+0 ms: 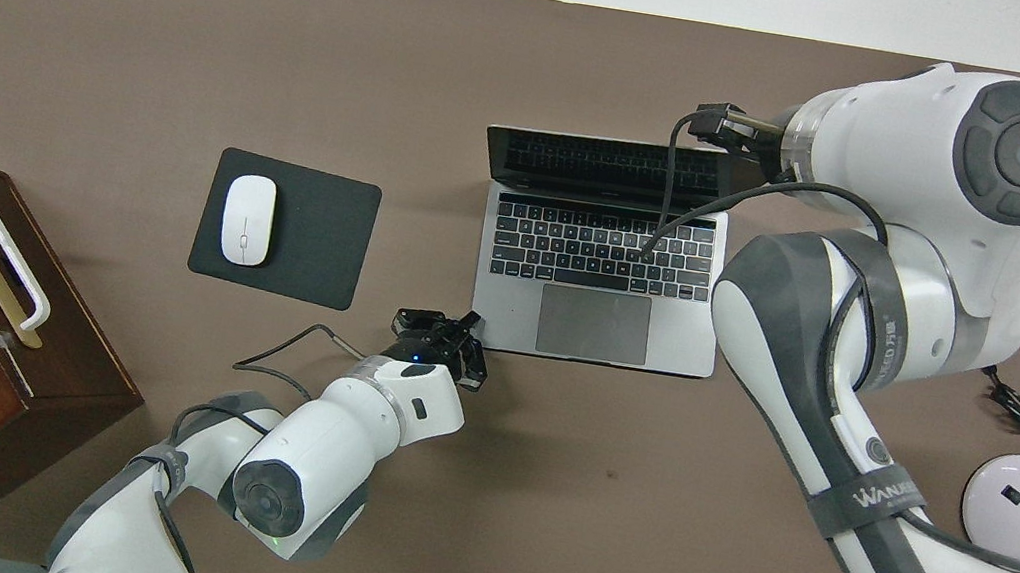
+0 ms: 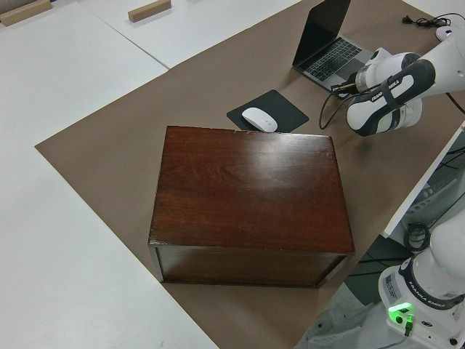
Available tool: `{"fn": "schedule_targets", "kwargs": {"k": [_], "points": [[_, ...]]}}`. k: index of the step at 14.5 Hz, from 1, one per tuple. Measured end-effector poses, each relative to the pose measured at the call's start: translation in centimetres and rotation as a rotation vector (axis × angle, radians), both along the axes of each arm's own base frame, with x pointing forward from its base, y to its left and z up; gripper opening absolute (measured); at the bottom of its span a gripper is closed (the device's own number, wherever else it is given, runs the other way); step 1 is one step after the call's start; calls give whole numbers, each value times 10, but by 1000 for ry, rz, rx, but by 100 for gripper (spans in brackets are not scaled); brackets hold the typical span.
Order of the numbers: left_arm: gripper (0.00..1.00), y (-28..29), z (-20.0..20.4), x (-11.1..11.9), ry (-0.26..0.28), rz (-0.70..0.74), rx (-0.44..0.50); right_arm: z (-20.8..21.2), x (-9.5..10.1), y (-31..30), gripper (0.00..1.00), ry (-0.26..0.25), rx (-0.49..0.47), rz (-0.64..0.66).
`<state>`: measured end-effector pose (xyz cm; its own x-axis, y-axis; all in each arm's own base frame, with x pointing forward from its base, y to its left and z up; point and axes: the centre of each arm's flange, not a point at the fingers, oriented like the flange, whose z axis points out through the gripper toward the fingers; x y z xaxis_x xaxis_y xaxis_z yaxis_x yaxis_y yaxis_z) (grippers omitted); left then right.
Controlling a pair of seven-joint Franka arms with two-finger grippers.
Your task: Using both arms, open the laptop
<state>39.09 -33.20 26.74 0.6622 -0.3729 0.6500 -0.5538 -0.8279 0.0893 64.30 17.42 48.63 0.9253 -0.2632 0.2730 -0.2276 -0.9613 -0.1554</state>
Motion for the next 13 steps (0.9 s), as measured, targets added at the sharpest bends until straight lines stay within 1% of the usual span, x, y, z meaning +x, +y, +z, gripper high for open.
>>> {"fn": "schedule_targets", "kwargs": {"k": [4, 7, 10, 13], "points": [[1, 0, 0, 0, 0, 0, 0, 5, -5, -13, 100, 75, -31, 23], [1, 0, 0, 0, 0, 0, 0, 33, -20, -41, 100, 124, -58, 62], [1, 0, 0, 0, 1, 3, -2, 71, -41, -96, 100, 173, -88, 122], [1, -1, 1, 2, 11, 28, -21, 101, -60, -175, 100, 186, -113, 173]]}}
